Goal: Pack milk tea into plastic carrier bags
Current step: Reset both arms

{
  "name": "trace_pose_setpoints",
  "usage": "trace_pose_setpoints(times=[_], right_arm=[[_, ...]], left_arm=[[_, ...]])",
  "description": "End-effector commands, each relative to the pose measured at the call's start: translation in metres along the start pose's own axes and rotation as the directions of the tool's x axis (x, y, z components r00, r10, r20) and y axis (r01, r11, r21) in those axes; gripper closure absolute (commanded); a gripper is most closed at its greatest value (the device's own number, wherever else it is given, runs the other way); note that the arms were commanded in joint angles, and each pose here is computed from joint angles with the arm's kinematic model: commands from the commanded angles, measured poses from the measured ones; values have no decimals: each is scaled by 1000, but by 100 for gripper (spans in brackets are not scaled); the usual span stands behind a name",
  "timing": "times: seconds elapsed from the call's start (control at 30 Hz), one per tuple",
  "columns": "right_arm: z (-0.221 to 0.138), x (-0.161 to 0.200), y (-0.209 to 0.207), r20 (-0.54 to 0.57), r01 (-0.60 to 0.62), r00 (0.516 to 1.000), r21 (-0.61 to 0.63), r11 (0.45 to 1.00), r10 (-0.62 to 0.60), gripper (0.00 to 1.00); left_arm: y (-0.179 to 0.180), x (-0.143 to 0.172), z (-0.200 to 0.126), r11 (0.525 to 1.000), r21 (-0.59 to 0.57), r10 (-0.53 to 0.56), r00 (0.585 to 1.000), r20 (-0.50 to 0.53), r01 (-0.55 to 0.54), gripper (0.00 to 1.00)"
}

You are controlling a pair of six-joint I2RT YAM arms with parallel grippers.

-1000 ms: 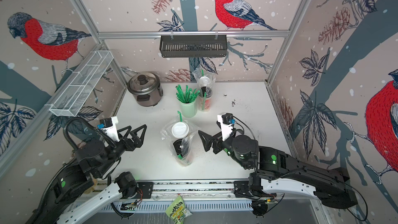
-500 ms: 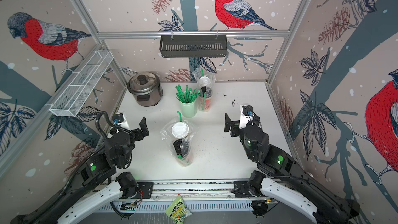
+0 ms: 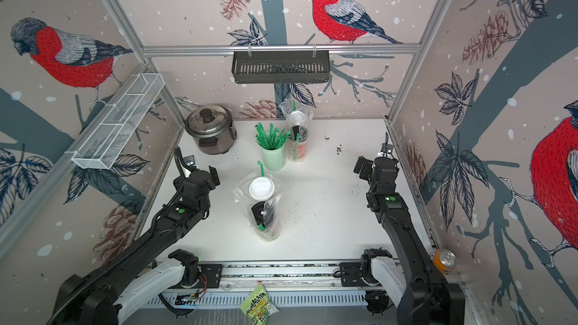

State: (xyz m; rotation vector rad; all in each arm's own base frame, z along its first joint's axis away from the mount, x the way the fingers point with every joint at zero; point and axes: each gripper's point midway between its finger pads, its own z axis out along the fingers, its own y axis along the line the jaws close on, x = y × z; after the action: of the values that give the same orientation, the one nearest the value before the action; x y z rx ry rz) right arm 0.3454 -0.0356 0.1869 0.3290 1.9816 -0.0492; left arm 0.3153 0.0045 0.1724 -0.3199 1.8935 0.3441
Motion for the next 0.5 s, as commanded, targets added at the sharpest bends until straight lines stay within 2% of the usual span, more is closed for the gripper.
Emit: trace_pose_setpoints(times=[0.0,0.1,0.27,0.37,0.47], right_arm=[[21,-4,-2,64,-26,998,-2,1000,26,0],[40,17,-8,67,3,998,26,1000,-5,0],[45,28,-9,168,34,985,40,999,-41,1],[45,28,6,213,97,972,19,995,-99,0],[46,33,23,245,186,952,20,982,-186,0]], left_arm=[[-15,-27,8,997,79,-35,987,156,23,3],[-17,-14,22,993,113,-37,988,148,20,4],[-23,2,38,985,170,3,987,160,-31,4],[-35,12,43,973,221,30,989,146,-62,4],[-44,16,43,960,269,32,984,178,-80,4]])
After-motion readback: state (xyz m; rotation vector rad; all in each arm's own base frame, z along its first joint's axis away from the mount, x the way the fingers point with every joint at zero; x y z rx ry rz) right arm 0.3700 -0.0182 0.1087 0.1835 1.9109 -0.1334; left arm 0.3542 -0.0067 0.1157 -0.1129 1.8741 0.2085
